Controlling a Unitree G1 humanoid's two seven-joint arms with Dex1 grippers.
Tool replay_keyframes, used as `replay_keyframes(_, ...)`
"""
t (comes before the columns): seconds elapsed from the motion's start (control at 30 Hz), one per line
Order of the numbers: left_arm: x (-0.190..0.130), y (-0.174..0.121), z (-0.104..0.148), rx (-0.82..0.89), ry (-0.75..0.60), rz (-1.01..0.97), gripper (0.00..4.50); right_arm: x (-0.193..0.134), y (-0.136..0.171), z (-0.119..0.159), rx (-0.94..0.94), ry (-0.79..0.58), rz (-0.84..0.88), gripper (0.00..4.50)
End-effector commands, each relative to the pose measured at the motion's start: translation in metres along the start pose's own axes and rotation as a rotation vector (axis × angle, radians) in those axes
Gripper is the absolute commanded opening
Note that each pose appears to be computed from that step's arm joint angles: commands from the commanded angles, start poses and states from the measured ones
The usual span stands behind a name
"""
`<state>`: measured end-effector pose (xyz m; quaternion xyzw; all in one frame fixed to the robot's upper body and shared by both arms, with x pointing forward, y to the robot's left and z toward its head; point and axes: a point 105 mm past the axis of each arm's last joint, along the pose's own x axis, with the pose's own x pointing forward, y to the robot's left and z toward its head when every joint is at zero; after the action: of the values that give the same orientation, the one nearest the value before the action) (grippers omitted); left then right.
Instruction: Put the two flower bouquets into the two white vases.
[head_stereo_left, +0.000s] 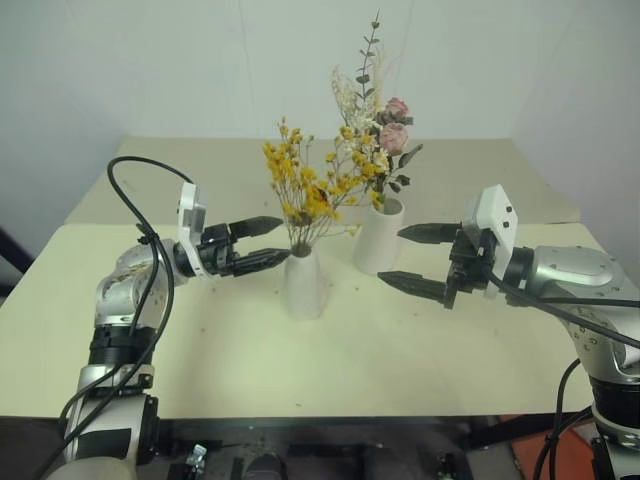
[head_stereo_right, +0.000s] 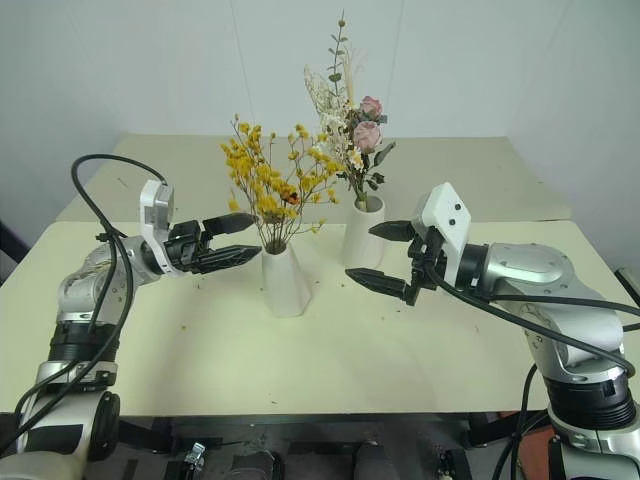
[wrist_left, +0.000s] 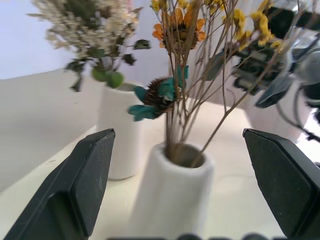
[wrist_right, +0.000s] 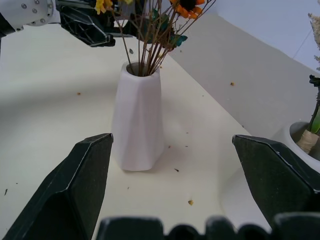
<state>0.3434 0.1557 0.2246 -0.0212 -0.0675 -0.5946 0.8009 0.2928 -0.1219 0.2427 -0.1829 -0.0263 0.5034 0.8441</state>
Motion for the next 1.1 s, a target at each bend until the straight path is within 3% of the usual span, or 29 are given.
replay_keyframes(0.03,-0.021,-0.004,0.024,0.089,-0.052,0.056,4.47,-0.005,-0.001,0.008,-0.048,-0.012,-0.010,4.50)
replay_keyframes(0.17,-0.051,-0.019,0.033,0.125,-0.032,0.110,4.47,-0.024,-0.007,0.006,-0.031,0.013,-0.023,4.50)
replay_keyframes(0.3,-0.086,-0.028,0.028,0.178,0.125,0.238,4.47,-0.059,-0.016,-0.003,-0.015,0.083,-0.055,4.50)
replay_keyframes(0.47,-0.108,-0.043,0.028,0.209,0.220,0.339,4.47,-0.094,-0.024,-0.011,-0.026,0.183,-0.076,4.50)
replay_keyframes(0.7,-0.122,-0.057,0.033,0.235,0.266,0.410,4.47,-0.121,-0.040,-0.013,-0.039,0.266,-0.145,4.50)
replay_keyframes(1.1,-0.117,-0.050,0.044,0.274,0.263,0.438,4.47,-0.126,-0.043,-0.019,-0.039,0.284,-0.167,4.50)
